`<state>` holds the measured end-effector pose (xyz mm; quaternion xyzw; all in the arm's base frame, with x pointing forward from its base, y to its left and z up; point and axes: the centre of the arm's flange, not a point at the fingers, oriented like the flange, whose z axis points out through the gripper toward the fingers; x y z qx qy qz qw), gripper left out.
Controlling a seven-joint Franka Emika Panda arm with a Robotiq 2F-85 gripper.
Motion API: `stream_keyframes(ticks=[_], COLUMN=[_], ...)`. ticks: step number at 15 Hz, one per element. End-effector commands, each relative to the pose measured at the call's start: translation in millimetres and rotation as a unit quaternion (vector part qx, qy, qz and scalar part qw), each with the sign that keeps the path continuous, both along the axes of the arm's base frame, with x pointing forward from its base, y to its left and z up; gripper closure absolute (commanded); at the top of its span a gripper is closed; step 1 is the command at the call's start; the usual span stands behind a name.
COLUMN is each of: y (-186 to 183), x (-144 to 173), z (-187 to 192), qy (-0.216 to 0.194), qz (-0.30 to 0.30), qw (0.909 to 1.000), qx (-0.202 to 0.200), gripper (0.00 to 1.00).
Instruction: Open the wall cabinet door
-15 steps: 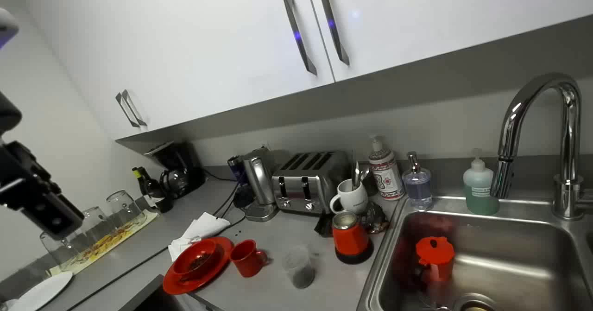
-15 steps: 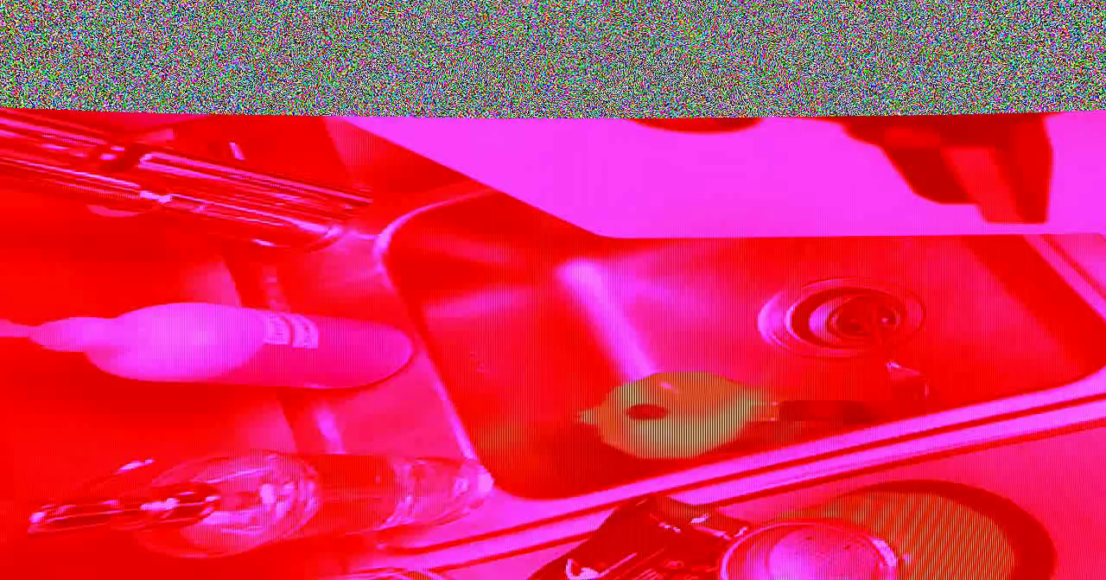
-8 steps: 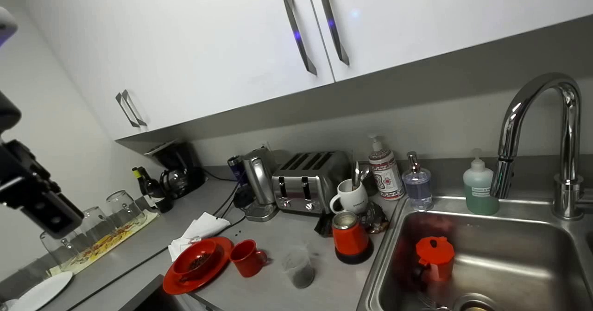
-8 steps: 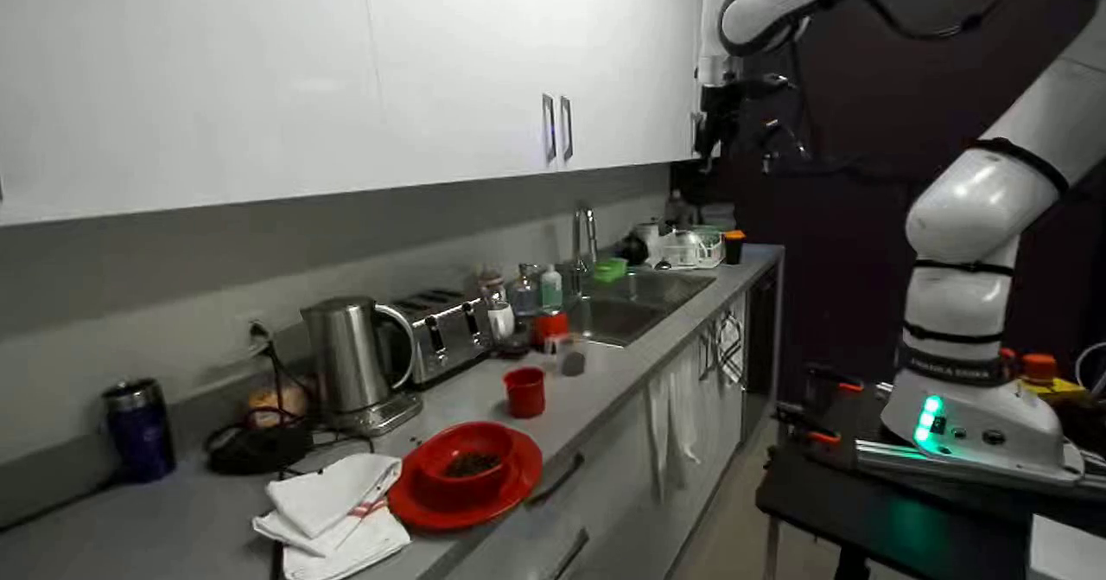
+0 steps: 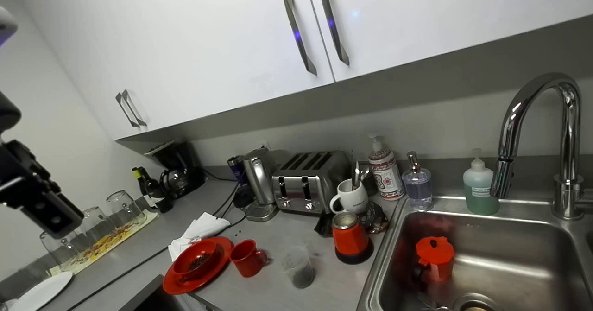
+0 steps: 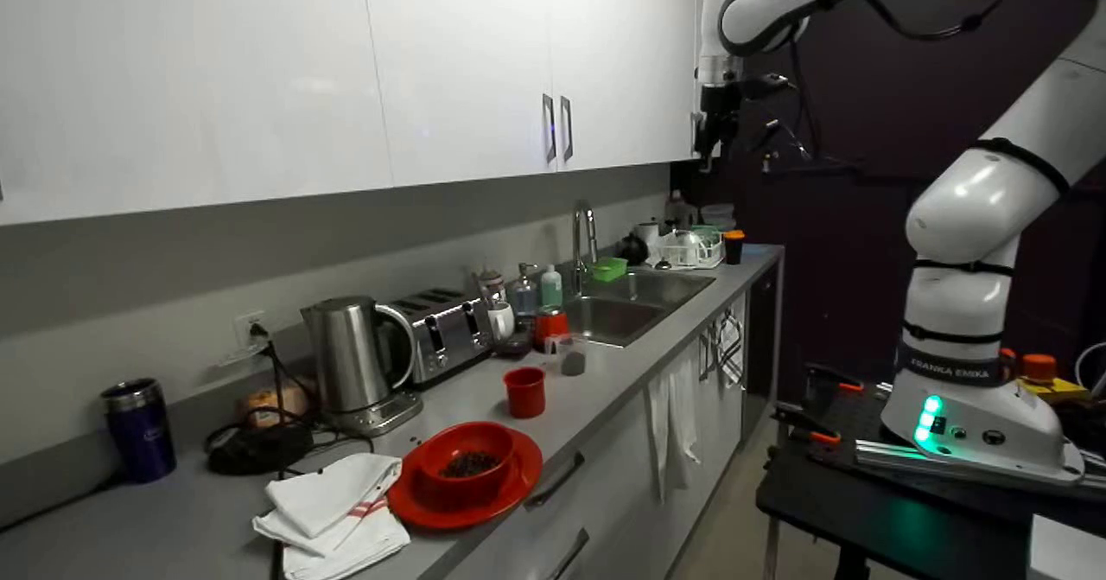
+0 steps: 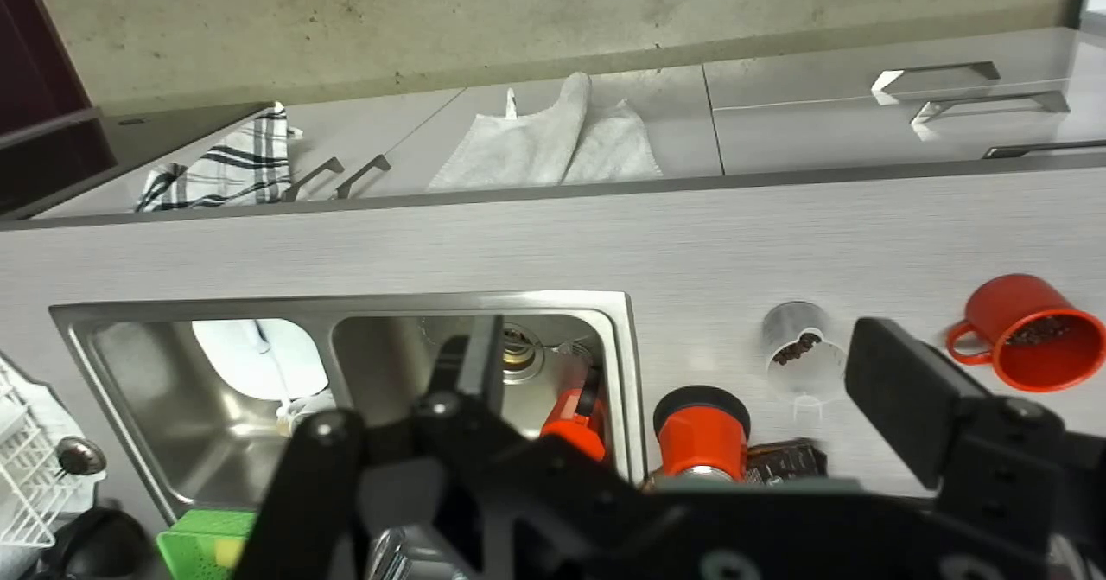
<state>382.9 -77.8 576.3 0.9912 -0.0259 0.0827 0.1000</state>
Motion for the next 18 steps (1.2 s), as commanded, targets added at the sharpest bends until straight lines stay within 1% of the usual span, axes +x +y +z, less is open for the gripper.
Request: stream_keyframes(ticks=[1,6,9,11,15,18], y=[0,0,0,-1,-1,-3], x=[0,0,17,29,64,92], z=[0,0,-6,-7,-4,2], qy=[0.0,0.0,0.002,-0.005,-0.036,-0.088], qz=[0.0,0.0,0.001,0.005,0.019,0.025], qw=[1.0,1.0,1.0,1.0,0.9991,0.9958], qx=[0.0,0.0,0.003,0.005,0.016,0.01], gripper=[0.0,0.0,0.0,0.0,0.0,0.0])
